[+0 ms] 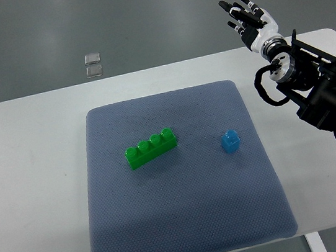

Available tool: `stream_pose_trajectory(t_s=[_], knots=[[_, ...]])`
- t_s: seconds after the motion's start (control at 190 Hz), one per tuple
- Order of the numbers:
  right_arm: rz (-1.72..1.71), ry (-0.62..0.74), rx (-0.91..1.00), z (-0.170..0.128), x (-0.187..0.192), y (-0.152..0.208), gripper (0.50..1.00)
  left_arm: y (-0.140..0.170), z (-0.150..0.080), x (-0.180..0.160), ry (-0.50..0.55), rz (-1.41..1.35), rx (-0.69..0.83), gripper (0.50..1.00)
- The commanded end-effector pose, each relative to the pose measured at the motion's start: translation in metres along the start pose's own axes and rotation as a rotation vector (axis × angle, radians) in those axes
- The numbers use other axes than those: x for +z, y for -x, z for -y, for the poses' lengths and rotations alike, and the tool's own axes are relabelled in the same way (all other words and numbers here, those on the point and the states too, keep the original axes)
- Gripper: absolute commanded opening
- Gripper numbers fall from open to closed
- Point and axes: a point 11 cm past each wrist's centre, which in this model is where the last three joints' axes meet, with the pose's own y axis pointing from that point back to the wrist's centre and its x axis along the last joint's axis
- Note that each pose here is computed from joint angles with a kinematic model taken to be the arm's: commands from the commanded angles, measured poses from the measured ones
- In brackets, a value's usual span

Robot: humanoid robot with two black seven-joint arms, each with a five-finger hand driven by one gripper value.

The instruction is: Stack blue block on green block with right hand

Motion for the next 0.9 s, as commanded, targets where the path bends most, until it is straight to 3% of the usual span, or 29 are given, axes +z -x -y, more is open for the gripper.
stream_pose_trajectory(t_s=[0.0, 0.215, 0.452, 0.893], knots=[[-0.009, -0.009, 0.006, 0.000, -0.005, -0.005, 0.919, 0.000, 0.000, 0.000, 0.000, 0.001, 0.001, 1.000], [-0.065, -0.044, 0.007, 0.000, -0.029, -0.023, 0.917, 0.000, 0.000, 0.000, 0.000, 0.001, 0.001, 1.000], [-0.290, -0.051, -0.102, -0.004, -0.032, -0.011, 0.919, 0.000, 0.000, 0.000, 0.000, 0.001, 0.001, 1.000], [-0.847, -0.022, -0.553, -0.034, -0.051, 0.014, 0.917, 0.000, 0.000, 0.000, 0.000, -0.001, 0.001, 1.000]])
